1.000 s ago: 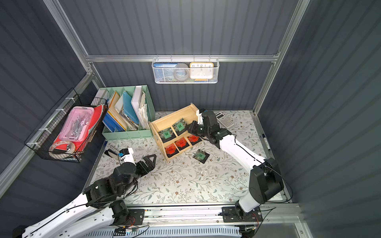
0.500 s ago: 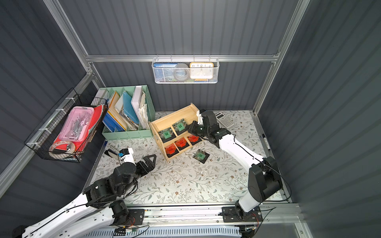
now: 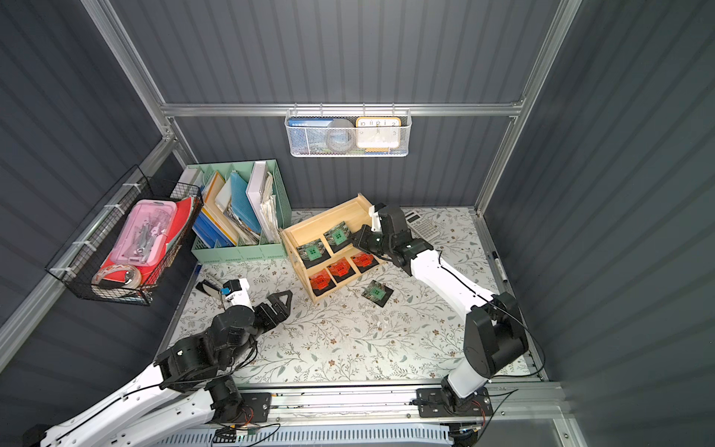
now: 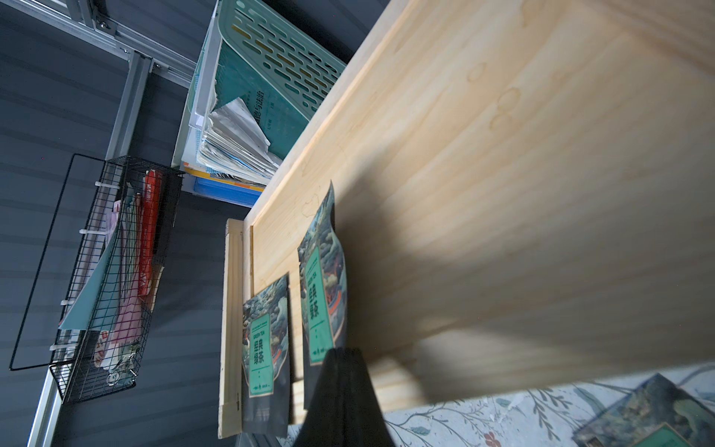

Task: Place the tea bags on the shelf by color
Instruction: Place the tea bag on the shelf.

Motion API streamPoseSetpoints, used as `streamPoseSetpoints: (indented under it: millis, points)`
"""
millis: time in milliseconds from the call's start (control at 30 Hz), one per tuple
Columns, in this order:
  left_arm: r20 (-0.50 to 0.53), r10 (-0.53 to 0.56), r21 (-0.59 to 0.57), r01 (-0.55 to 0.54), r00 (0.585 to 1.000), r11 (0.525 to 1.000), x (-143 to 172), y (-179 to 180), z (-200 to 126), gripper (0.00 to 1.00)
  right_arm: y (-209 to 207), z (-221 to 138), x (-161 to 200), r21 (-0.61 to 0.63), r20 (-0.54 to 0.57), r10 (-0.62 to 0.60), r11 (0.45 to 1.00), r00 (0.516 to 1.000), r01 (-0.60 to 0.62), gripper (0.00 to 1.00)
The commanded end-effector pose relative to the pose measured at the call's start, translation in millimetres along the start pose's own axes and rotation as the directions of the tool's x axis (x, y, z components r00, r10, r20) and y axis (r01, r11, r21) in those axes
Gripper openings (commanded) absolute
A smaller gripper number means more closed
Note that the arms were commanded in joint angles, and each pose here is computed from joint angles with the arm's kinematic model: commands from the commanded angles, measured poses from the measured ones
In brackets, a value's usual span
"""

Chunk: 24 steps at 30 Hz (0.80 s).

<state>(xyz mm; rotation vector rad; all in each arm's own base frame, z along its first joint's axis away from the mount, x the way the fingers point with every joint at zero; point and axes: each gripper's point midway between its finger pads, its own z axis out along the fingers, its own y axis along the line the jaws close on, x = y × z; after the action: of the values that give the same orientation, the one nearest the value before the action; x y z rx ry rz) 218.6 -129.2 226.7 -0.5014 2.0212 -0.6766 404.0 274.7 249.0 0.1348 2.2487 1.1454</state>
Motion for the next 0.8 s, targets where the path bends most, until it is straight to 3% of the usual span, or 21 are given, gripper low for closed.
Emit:
streamPoseSetpoints:
  millis: [0,133,467,767]
  points:
    - [0.02,0.014,-0.006,-0.013,1.0,1.0,-6.5,-0.4,-3.9,1.0,0.4,2.7,-2.8,-0.002,-0.015,0.007,1.0,1.0,-0.007,0.0]
    - [0.019,0.014,-0.006,-0.014,1.0,1.0,-6.3,-0.4,-3.8,1.0,-0.6,3.1,-3.9,0.001,-0.018,0.011,1.0,1.0,-0.011,0.0]
    - [0.025,0.013,-0.009,-0.013,1.0,1.0,-7.0,0.0,-3.2,1.0,-3.1,1.6,-8.2,0.015,-0.012,0.019,1.0,1.0,-0.019,0.18]
    - [0.023,0.013,-0.007,-0.013,1.0,1.0,-6.4,-1.1,-2.1,1.0,-3.2,-1.0,-11.6,0.026,-0.006,0.018,1.0,1.0,-0.018,0.21]
